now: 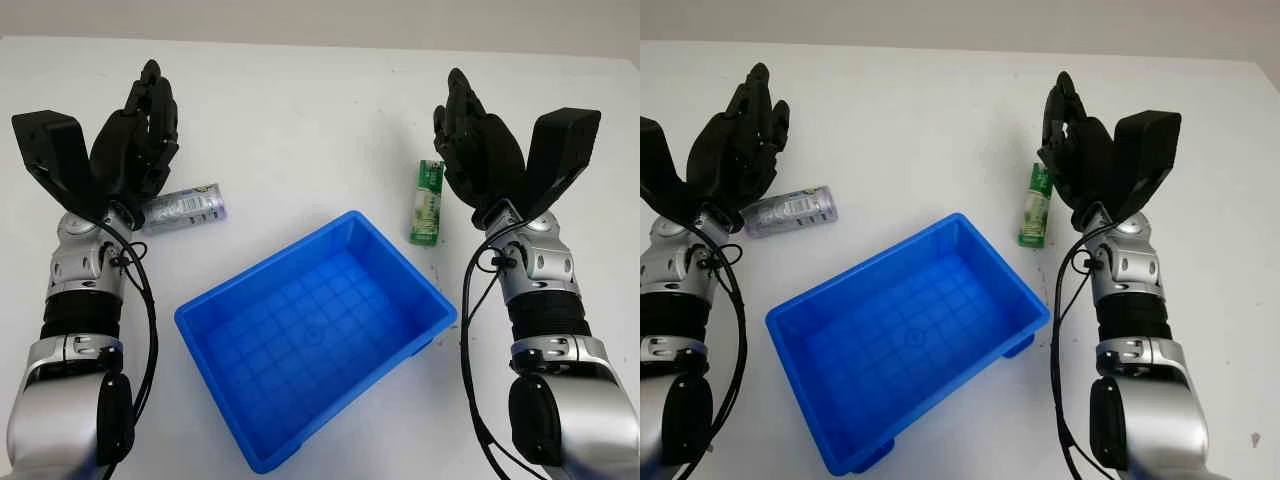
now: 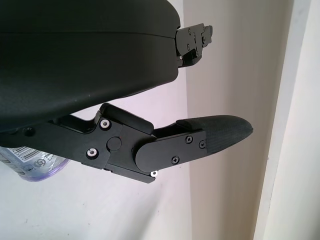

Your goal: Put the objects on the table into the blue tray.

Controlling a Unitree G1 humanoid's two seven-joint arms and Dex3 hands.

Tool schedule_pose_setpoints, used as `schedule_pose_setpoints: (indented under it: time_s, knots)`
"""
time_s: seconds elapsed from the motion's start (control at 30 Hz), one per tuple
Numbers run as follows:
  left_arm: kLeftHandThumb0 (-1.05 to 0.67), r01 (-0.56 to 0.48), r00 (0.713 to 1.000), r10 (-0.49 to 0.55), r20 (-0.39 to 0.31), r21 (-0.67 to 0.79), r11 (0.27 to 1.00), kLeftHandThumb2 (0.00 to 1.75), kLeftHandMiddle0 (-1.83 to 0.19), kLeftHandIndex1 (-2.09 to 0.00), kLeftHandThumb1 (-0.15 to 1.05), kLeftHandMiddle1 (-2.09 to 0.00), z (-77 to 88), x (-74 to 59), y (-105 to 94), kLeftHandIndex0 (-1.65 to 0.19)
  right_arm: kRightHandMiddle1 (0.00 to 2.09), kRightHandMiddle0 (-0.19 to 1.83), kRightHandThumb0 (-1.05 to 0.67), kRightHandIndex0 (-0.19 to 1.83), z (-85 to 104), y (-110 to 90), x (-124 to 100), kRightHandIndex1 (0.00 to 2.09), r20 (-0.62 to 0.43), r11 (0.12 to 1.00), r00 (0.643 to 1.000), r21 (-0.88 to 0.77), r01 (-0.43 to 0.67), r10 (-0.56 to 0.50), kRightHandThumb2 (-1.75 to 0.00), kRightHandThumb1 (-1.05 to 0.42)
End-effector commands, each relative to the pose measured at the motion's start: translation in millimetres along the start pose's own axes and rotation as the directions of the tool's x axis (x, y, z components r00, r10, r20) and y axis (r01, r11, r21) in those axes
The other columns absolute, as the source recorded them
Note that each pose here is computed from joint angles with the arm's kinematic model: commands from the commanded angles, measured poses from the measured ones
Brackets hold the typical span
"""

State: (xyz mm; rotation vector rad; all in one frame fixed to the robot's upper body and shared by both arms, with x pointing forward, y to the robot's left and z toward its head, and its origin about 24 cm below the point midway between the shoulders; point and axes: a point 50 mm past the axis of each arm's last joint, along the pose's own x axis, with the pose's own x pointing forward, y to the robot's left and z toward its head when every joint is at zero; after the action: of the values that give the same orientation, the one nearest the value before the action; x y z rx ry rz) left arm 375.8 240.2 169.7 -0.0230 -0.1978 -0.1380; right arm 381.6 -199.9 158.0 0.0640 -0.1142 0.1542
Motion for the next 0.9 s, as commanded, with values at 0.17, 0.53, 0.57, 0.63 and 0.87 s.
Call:
schedule_pose_setpoints:
  time_s: [0.17,0.53,0.57,0.63,0.87]
  knots:
    - [-0.74,-0.014,1.000,0.015,-0.012,0.009,1.000,0.64,0.19,0.00,1.05,0.00,0.7,-3.6,4.0,0.19,0.00,-0.19,-0.75,-0.19,0.7,-1.0,2.6,0.00,-0.028,1.000,1.000,-0.002,-0.007,0.007,-0.78,-1.05]
    - [-0.73,-0.027,1.000,0.027,-0.012,-0.010,1.000,0.64,0.19,0.00,1.05,0.00,1.4,-4.0,4.9,0.19,0.04,-0.13,-0.72,-0.11,70.5,-15.4,1.0,0.05,0.172,0.978,0.983,-0.206,-0.027,0.064,-0.50,-1.05]
    - [-0.73,-0.026,1.000,0.026,-0.011,-0.006,1.000,0.64,0.19,0.00,1.05,0.00,1.4,-4.0,4.4,0.19,0.07,-0.08,-0.71,-0.06,82.8,-17.5,0.0,0.08,0.200,0.955,0.977,-0.298,-0.009,0.072,-0.42,-1.05]
    - [-0.74,-0.016,1.000,0.016,-0.011,0.003,1.000,0.65,0.19,0.00,1.05,0.00,0.4,-3.8,3.7,0.19,0.42,0.02,-0.63,0.19,110.9,-20.4,-4.0,0.22,0.254,0.829,0.960,-0.557,0.047,0.116,-0.17,-0.98]
    - [-0.76,0.003,1.000,-0.003,-0.010,0.014,1.000,0.65,0.19,0.00,1.05,0.00,-1.4,-2.4,3.1,0.19,0.51,0.27,-0.45,0.39,151.1,-11.0,-8.8,0.32,0.135,0.156,0.934,-0.984,0.087,0.330,-0.05,-0.72]
